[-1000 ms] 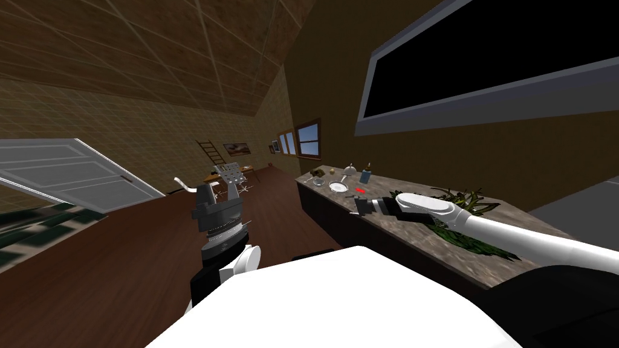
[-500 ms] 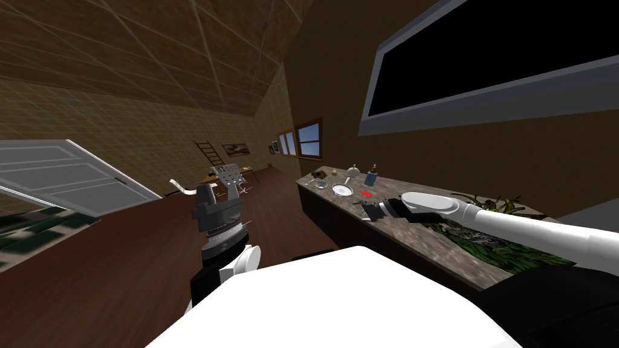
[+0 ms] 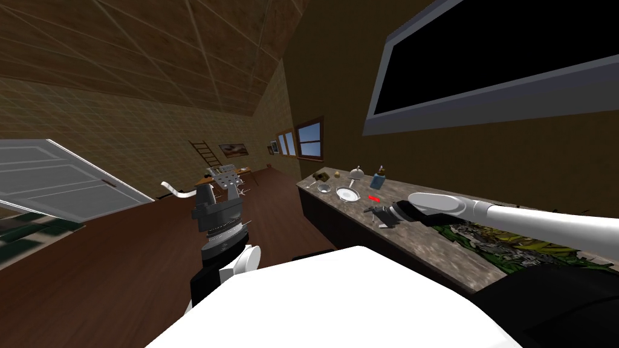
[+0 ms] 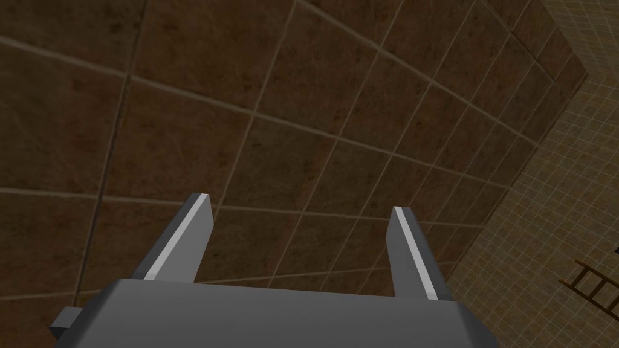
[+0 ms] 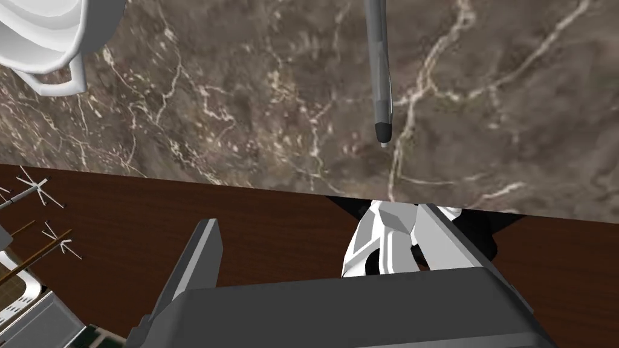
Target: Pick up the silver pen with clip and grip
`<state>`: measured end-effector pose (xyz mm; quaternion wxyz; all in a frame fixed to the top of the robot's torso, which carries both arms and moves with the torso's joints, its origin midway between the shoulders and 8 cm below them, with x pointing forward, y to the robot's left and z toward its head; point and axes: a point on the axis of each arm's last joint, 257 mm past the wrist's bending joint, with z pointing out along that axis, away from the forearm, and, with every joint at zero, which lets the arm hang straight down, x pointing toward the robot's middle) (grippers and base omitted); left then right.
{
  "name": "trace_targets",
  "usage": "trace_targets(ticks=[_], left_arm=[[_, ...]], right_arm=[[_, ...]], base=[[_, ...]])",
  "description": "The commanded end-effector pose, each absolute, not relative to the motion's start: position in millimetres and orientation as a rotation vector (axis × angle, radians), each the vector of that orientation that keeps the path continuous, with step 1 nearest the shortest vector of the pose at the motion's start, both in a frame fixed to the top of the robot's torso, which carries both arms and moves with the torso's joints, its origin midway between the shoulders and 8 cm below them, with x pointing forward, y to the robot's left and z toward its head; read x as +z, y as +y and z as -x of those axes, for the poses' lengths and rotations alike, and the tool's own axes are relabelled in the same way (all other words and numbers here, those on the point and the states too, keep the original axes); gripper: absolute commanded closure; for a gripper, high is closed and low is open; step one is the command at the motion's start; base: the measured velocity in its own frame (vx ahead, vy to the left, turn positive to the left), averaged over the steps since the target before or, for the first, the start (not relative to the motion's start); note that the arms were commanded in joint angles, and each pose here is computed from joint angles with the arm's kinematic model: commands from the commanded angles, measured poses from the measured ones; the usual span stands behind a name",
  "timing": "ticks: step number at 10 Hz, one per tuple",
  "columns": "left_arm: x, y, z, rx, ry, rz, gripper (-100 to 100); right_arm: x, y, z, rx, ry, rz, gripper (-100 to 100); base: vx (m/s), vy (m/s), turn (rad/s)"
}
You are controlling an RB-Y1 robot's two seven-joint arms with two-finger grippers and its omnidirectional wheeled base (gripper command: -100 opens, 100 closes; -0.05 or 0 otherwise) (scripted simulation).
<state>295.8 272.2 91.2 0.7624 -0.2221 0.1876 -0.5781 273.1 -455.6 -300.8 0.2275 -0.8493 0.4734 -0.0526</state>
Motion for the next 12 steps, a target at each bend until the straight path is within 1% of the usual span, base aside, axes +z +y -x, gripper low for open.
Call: trace_targets(ticks=[1, 3, 4, 5, 6, 9, 10, 12], left_arm=[[91, 272, -296, -1.257, 0.408, 0.483, 0], [91, 272, -296, -1.257, 0.408, 0.483, 0], [91, 272, -296, -1.257, 0.408, 0.483, 0], [91, 272, -296, -1.257, 0.408, 0.483, 0], [91, 272, -296, -1.258, 0.408, 0.483, 0], [91, 272, -296, -1.257, 0.408, 0.483, 0], [91, 272, -296, -1.257, 0.408, 0.483, 0], [91, 272, -296, -1.258, 0.408, 0.483, 0]], right_arm=[[-309, -479, -258, -0.145, 1.297, 2.443, -100], [-318, -514, -230, -0.122, 1.288, 2.585, -100], [-318, -514, -230, -0.122, 1.288, 2.585, -100], [-318, -514, -230, -0.122, 1.288, 2.585, -100], [-321, -528, -217, -0.106, 1.283, 2.644, -100], [-325, -558, -188, -0.063, 1.27, 2.764, -100], [-325, -558, -188, -0.063, 1.27, 2.764, -100], [-325, -561, -185, -0.058, 1.269, 2.777, -100]], base=[[0.125, 0.029, -0.017], [0.173, 0.044, -0.028], [0.142, 0.023, -0.012], [0.051, 0.008, 0.006], [0.062, 0.02, -0.008], [0.138, 0.039, -0.02], [0.09, 0.03, -0.003], [0.04, 0.007, -0.001]])
